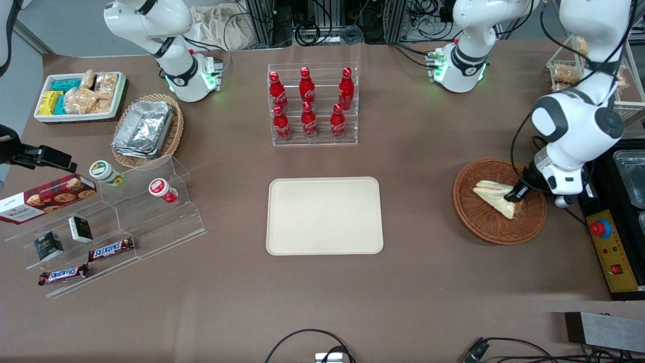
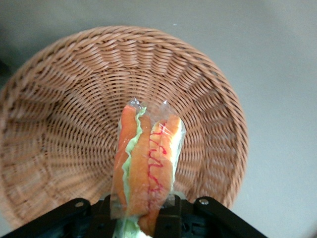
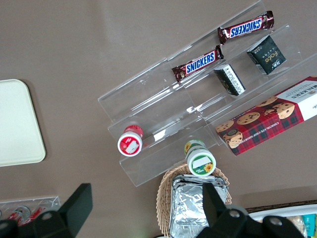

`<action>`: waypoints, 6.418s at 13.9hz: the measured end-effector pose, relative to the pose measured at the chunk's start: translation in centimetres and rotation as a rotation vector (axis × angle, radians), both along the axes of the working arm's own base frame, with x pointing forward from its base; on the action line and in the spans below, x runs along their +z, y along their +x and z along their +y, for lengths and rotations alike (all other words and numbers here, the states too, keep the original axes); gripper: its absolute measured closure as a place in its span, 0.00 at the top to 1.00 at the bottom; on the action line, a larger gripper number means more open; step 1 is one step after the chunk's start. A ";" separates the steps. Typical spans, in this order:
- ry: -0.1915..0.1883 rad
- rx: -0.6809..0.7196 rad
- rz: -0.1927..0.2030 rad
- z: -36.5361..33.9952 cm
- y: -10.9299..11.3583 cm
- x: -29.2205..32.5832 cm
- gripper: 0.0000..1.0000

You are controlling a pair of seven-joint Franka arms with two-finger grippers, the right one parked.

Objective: Place sandwich from basket to tray
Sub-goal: 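Close the left gripper on the sandwich and lift it, then carry the held sandwich with the left gripper over the cream tray, then lower the sandwich onto the tray and open the left gripper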

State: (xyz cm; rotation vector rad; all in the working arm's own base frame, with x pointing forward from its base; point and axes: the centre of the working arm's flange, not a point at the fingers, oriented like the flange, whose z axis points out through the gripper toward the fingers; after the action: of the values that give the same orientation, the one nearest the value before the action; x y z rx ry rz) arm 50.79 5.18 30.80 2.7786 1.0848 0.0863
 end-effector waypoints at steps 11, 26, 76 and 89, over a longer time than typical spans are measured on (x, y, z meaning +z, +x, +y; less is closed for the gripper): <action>0.153 -0.580 -0.071 -16.9 0.2 15.3 0.20; 0.215 -0.603 -0.085 -35.9 3.7 9.6 0.20; 0.195 -0.729 0.091 -49.0 4.2 -8.9 0.54; 0.202 -0.669 0.051 -48.5 6.6 -3.0 1.00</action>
State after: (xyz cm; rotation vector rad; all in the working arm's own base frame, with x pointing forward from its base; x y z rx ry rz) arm 57.35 -43.31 27.79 3.1746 0.1123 0.0443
